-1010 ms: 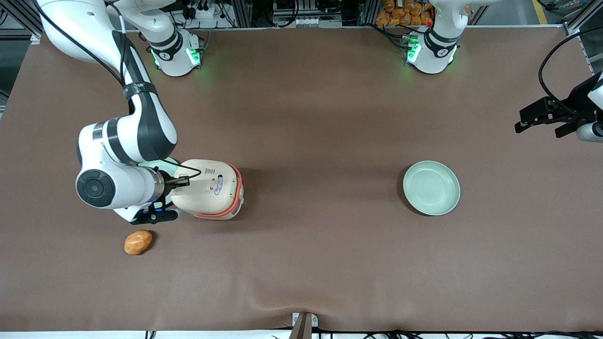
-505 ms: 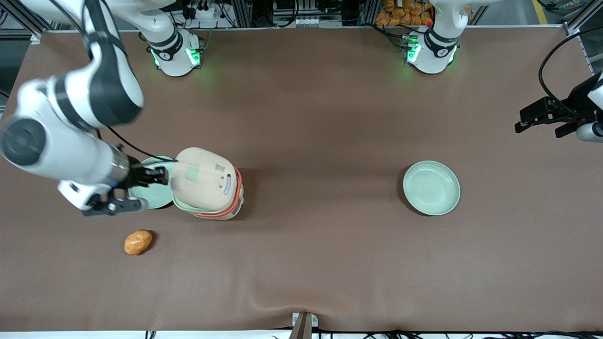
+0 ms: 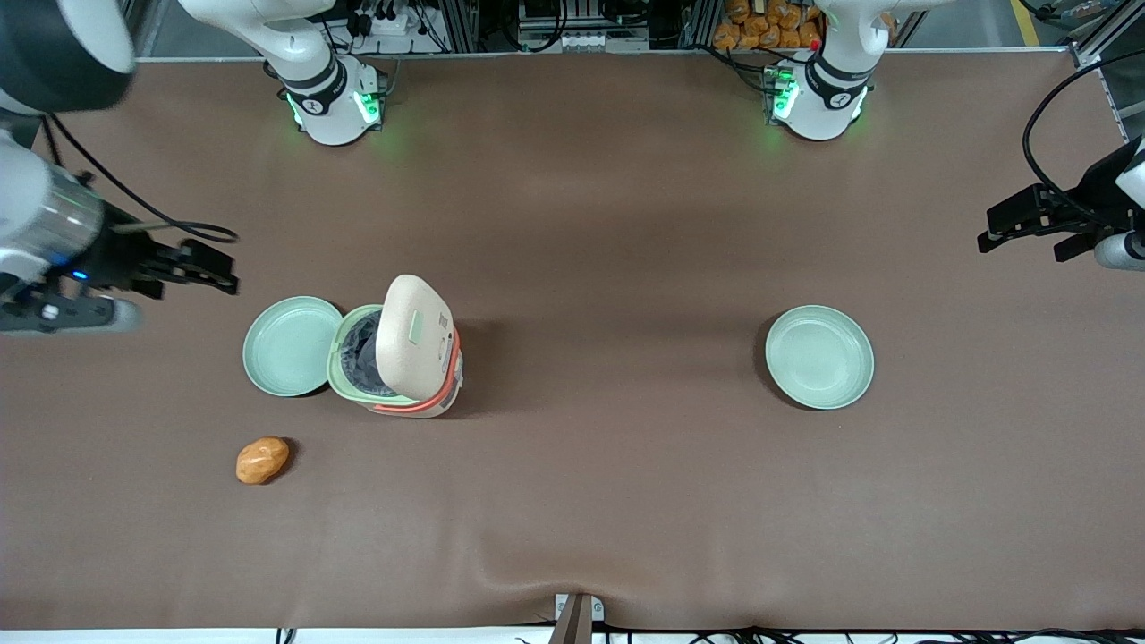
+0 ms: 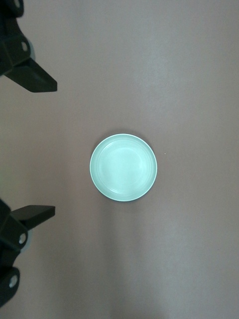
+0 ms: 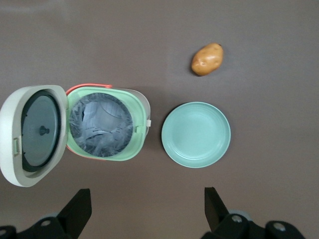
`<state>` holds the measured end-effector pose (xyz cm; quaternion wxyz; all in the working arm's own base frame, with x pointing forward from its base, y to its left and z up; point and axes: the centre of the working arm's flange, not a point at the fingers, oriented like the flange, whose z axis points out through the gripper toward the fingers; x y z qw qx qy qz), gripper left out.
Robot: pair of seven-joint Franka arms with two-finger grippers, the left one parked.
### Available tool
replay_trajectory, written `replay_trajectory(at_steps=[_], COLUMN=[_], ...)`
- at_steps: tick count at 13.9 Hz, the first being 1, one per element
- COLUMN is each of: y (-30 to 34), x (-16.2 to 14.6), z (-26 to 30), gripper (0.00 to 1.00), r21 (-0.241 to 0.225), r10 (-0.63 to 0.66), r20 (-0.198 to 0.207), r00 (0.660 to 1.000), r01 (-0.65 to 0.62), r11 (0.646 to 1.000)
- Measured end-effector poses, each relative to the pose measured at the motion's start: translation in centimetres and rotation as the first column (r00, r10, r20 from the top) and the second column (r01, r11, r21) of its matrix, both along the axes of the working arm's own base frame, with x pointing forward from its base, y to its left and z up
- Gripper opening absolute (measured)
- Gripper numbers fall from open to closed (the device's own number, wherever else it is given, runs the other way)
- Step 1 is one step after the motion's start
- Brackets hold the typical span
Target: Press rice cooker button with right arm
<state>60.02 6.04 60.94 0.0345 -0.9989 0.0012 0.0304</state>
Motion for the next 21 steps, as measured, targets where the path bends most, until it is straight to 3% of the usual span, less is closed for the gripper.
replay_trajectory(at_steps=[11,15,21], y=[-3.0,-3.5,-5.4], x=[-0.4,-1.6,-3.8], z=[0.1,0.2,2.5], gripper=[1.00,1.00,1.00], r21=[-0.074,-0.078,-0.073], r10=[0.026,0.020,-0.013], r20=[-0.023,-0.086,-0.112], r00=[0.999,0.996,0.994], r01=[-0.028,-0.026,0.004], r11=[0.997,0.997,0.997])
